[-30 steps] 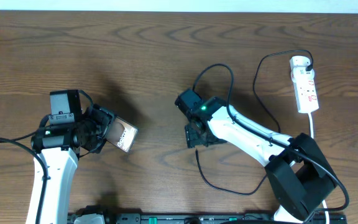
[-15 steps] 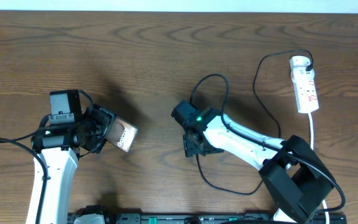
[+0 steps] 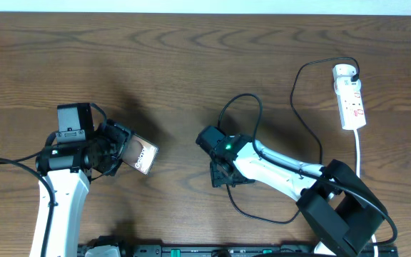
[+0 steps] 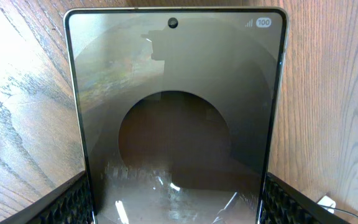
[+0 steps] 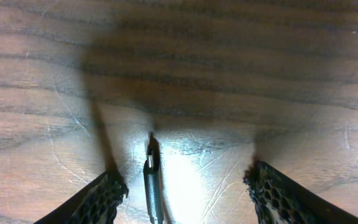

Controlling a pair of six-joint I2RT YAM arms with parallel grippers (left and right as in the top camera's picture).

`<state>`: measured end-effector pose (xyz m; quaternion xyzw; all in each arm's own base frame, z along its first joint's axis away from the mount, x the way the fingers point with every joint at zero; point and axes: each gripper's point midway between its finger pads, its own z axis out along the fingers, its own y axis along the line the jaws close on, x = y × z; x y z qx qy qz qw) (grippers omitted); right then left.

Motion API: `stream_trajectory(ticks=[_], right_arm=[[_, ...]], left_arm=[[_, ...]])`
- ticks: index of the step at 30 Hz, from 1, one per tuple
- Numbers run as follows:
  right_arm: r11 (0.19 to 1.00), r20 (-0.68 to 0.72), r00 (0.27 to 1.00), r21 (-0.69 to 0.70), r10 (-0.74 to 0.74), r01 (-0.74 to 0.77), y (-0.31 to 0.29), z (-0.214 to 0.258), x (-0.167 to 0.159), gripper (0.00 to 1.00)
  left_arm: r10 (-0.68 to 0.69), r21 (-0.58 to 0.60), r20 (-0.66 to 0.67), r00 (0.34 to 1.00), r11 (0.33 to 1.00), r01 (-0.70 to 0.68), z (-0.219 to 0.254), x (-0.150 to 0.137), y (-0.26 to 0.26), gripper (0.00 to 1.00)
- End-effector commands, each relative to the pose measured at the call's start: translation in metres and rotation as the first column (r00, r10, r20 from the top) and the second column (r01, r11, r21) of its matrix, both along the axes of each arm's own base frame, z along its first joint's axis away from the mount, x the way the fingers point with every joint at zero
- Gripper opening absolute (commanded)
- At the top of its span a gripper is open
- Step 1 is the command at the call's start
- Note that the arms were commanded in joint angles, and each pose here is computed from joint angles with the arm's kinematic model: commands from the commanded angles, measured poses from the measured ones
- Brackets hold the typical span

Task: Plug charger to phone and switch on socket
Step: 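Lower the right gripper and close on the cable's connector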

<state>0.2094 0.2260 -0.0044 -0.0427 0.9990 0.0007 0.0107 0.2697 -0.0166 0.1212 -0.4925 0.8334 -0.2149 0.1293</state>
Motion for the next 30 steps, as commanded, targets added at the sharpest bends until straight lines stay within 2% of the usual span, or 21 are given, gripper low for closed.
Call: stream_trajectory(ticks=[1, 7, 10, 12, 19, 30], right_arm=[[1.0, -0.027, 1.0, -0.021, -0.003, 0.003, -0.0044, -0.0076, -0.011, 0.66], [1.0, -0.029, 0.999, -0.024, -0.018, 0.017, -0.0049, -0.0075, -0.0119, 0.63], [0.999, -0.031, 0.999, -0.028, -0.033, 0.032, -0.0058, -0.0075, -0.0126, 0.51], [0.999, -0.031, 0.999, -0.028, -0.033, 0.032, -0.0058, -0.0075, -0.0126, 0.48], [0.999, -0.032, 0.999, -0.027, -0.033, 0.032, -0.0058, -0.0075, -0.0126, 0.27], [0.999, -0.034, 0.999, -0.03, -0.033, 0.032, -0.0064, -0.0075, -0.0132, 0.25]], left_arm=[[0.006, -0.005, 0.043, 0.999, 1.0, -0.006, 0.014, 0.0081, 0.0008, 0.07], [0.006, -0.005, 0.043, 0.999, 1.0, -0.006, 0.014, 0.0081, 0.0008, 0.07], [0.006, -0.005, 0.043, 0.999, 1.0, -0.006, 0.014, 0.0081, 0.0008, 0.07], [0.006, -0.005, 0.043, 0.999, 1.0, -0.006, 0.014, 0.0081, 0.0008, 0.07], [0.006, -0.005, 0.042, 0.999, 1.0, -0.006, 0.0139, 0.0081, 0.0008, 0.07], [0.006, -0.005, 0.043, 0.999, 1.0, -0.005, 0.014, 0.0081, 0.0008, 0.07]])
